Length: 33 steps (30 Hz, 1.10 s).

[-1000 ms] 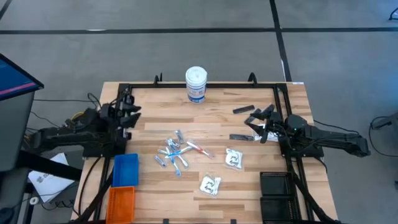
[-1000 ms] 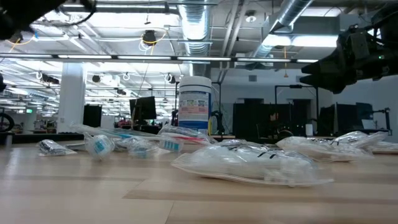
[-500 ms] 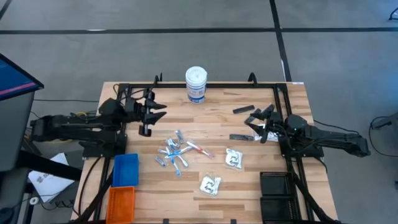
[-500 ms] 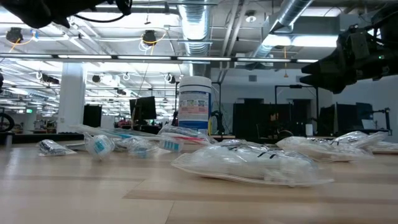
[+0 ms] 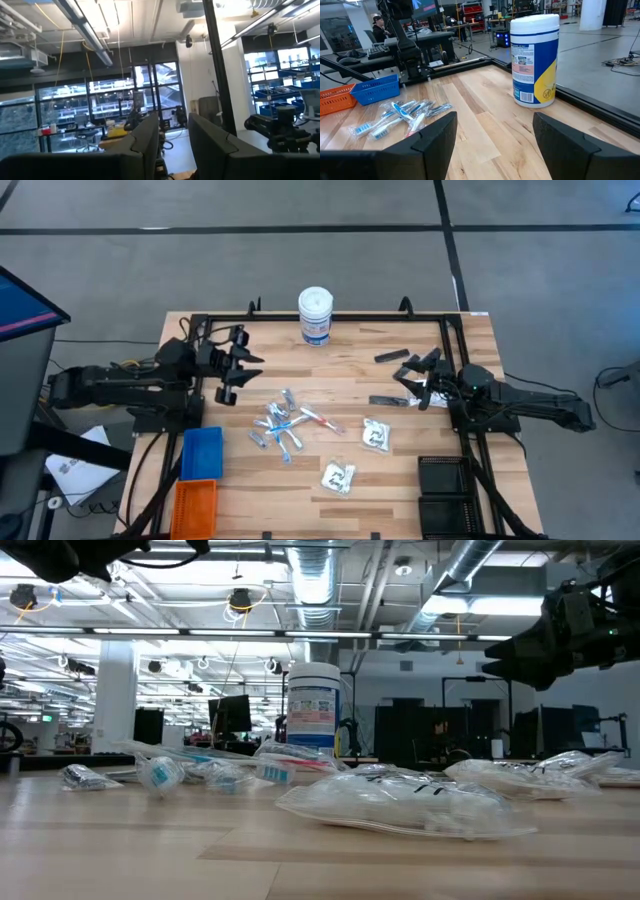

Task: Pick & Place Travel size toiletries
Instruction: Put the white cotton swab pack into the top black bin

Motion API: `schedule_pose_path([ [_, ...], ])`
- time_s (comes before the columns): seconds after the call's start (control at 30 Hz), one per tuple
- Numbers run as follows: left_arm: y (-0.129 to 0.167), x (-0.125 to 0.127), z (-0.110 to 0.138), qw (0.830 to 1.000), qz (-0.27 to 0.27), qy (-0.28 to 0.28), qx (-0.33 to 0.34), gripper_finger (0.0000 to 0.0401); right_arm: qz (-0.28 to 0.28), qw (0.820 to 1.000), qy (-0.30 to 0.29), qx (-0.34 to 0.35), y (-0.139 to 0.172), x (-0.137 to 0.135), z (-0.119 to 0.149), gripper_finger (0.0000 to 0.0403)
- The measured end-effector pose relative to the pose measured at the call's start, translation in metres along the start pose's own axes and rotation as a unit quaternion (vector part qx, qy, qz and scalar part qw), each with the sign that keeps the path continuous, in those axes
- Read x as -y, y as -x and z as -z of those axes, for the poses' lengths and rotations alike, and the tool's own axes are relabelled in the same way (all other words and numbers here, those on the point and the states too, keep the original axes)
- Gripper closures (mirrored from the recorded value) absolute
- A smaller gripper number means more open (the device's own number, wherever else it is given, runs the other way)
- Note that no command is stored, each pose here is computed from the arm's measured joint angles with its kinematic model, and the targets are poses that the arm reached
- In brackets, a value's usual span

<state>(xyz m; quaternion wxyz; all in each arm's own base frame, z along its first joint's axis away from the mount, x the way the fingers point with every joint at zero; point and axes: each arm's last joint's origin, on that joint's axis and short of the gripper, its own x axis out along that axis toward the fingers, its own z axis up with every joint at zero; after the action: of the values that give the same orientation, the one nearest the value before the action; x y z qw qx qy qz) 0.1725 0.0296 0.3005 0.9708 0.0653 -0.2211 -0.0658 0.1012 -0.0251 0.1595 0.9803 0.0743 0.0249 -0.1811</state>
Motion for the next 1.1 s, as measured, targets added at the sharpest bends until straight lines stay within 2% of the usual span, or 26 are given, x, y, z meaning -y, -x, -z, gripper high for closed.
schedule_pose_path([
  [0.13,0.000,0.000,-0.002,1.000,0.000,-0.003,0.010,0.0301,0.000,1.000,0.000,0.000,0.000,0.000,0.000,0.0148],
  [0.47,0.011,0.004,-0.026,0.997,0.003,0.014,0.070,0.0301,0.000,1.000,0.000,0.001,0.000,0.000,0.000,0.0148],
  [0.63,0.018,0.007,-0.038,0.995,0.006,0.003,0.100,0.0301,-0.004,1.000,-0.003,0.027,0.000,-0.001,-0.005,0.0148],
  [0.7,0.019,0.008,-0.037,0.995,0.021,0.007,0.095,0.0301,-0.009,0.998,-0.009,0.063,0.001,-0.002,-0.012,0.0148],
  [0.8,0.019,0.009,-0.034,0.996,0.026,0.023,0.088,0.0301,-0.026,0.989,-0.030,0.145,0.004,-0.004,-0.028,0.0148],
  [0.9,0.020,0.009,-0.034,0.995,0.028,0.036,0.089,0.0301,-0.061,0.969,-0.098,0.217,0.010,-0.007,-0.042,0.0148],
  [1.0,0.019,0.009,-0.034,0.995,0.030,0.042,0.088,0.0301,-0.091,0.953,-0.150,0.249,0.014,-0.009,-0.049,0.0148],
  [1.1,0.020,0.009,-0.034,0.995,0.031,0.046,0.089,0.0301,-0.106,0.948,-0.168,0.249,0.015,-0.011,-0.049,0.0148],
])
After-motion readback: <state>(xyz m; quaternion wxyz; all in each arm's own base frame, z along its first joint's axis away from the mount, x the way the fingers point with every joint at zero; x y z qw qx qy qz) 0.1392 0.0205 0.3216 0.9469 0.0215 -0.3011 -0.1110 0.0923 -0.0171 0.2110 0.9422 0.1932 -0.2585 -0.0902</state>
